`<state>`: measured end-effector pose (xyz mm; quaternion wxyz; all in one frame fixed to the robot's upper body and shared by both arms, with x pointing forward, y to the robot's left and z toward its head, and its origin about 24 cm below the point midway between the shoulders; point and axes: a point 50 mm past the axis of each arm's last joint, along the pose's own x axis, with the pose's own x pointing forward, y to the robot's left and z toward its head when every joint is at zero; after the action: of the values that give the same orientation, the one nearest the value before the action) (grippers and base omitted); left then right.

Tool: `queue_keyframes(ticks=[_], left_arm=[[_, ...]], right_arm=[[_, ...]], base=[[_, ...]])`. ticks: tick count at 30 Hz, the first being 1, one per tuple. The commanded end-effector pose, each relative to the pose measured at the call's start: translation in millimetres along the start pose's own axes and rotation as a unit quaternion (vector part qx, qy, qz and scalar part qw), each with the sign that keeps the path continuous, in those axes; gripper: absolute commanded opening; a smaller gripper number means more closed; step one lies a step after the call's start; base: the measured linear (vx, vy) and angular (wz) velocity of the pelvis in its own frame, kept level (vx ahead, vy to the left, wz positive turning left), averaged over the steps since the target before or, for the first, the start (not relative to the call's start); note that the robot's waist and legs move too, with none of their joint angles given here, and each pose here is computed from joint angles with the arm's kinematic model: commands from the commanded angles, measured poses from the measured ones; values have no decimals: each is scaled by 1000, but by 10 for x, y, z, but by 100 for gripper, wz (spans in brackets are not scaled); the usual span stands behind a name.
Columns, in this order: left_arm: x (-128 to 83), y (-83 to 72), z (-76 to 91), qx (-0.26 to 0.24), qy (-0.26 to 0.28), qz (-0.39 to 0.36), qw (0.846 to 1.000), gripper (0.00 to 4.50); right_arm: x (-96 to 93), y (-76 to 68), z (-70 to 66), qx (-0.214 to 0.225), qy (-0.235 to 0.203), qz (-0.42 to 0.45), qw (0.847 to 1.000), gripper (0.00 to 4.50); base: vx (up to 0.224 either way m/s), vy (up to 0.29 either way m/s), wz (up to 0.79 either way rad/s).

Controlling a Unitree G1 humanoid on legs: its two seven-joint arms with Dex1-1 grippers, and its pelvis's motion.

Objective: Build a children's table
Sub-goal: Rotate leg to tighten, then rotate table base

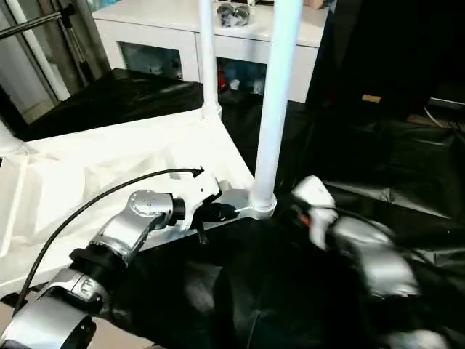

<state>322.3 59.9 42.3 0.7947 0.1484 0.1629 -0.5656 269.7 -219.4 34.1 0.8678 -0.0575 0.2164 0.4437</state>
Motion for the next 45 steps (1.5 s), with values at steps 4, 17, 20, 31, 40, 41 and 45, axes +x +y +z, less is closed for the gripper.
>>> queue_keyframes(ticks=[4, 17, 20, 31, 40, 41, 45], left_arm=[[-10, -56, 1, 1, -27, -12, 1000, 0], [-682, -9, 145, -48, -37, 44, 997, 121], [-1139, -181, 68, -80, -16, 38, 996, 141], [-1522, -808, -4, -173, 5, 40, 984, 224], [-1625, -914, -108, -169, 40, 149, 974, 278], [-1641, -936, -126, -170, 46, 152, 973, 297], [-1674, -983, -162, -170, 60, 165, 970, 320]], right_arm=[[0, 136, 154, 0, -26, 61, 998, 365], [361, 413, 363, 14, -78, 108, 991, 369], [541, 499, 412, 31, -98, 96, 990, 369], [1172, 682, 565, 130, -160, -25, 978, 369], [1277, 358, 732, 205, -208, -210, 933, 369], [1247, 274, 730, 209, -208, -239, 925, 369], [1185, 94, 723, 204, -203, -299, 910, 369]], base=[[0, 0, 0], [0, 0, 0], [0, 0, 0], [0, 0, 0], [0, 0, 0], [0, 0, 0], [0, 0, 0]])
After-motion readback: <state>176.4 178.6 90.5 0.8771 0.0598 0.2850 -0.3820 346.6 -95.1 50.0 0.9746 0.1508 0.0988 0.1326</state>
